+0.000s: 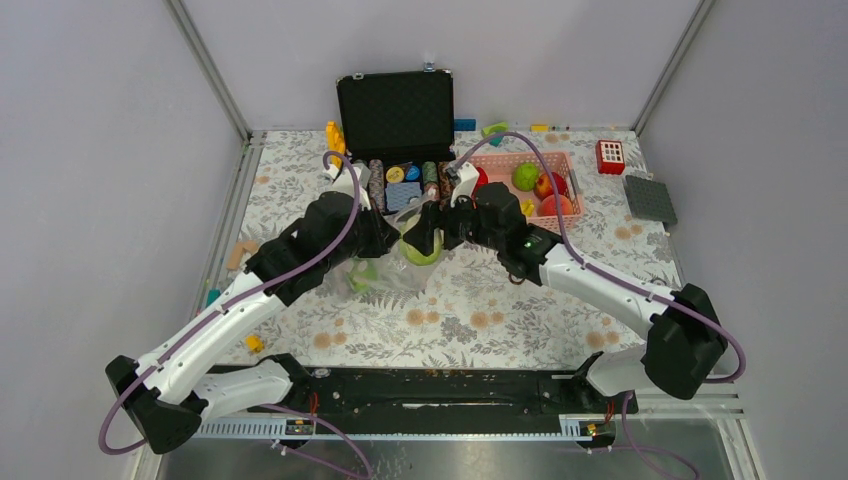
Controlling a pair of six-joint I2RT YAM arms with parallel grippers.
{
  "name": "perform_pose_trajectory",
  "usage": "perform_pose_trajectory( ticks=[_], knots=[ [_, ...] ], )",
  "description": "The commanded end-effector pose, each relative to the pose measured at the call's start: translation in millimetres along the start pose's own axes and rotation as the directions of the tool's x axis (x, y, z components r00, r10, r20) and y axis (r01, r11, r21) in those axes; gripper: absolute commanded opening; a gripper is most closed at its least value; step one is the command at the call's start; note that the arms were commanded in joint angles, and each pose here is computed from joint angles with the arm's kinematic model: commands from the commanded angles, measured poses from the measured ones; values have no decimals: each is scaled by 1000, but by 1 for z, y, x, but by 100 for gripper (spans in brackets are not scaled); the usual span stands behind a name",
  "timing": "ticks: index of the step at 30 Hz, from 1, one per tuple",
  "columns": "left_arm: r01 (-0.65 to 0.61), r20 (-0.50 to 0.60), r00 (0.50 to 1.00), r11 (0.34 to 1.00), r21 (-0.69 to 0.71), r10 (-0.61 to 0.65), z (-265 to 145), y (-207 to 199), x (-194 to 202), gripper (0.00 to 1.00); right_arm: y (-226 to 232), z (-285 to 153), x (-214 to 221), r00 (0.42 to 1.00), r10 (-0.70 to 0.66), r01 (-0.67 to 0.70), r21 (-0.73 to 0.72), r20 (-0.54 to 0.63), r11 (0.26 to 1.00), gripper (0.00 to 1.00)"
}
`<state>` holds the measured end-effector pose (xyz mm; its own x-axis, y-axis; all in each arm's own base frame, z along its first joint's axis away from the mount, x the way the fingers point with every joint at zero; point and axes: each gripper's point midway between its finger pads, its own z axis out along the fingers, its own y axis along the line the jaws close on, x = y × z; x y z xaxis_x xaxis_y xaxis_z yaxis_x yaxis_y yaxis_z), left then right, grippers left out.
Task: Place the food in the zip-top bag and seal the zipper
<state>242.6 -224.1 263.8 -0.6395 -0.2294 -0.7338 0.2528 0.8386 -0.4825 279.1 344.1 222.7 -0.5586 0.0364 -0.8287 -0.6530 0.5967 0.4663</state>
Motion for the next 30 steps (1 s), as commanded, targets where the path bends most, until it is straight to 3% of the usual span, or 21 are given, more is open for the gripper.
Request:
perform_pose_trajectory(
  ticks=[1,18,26,30],
  knots=[
    [8,68,998,997,77,-13,-7,-18,-21,0,2,-2,-26,997,-64,60,73,52,995,99],
    [12,95,995,999,-31,-9,1,2,-23,0,22,-40,-35,987,-104,102,17,126,995,100],
    [-4,109,994,998,-64,11,0,10,-24,0,-27,-73,-49,965,-96,25,277,244,960,100],
    [-9,107,994,997,-74,17,1,12,-24,0,-60,-80,-52,964,-9,-85,341,265,936,100]
  ],
)
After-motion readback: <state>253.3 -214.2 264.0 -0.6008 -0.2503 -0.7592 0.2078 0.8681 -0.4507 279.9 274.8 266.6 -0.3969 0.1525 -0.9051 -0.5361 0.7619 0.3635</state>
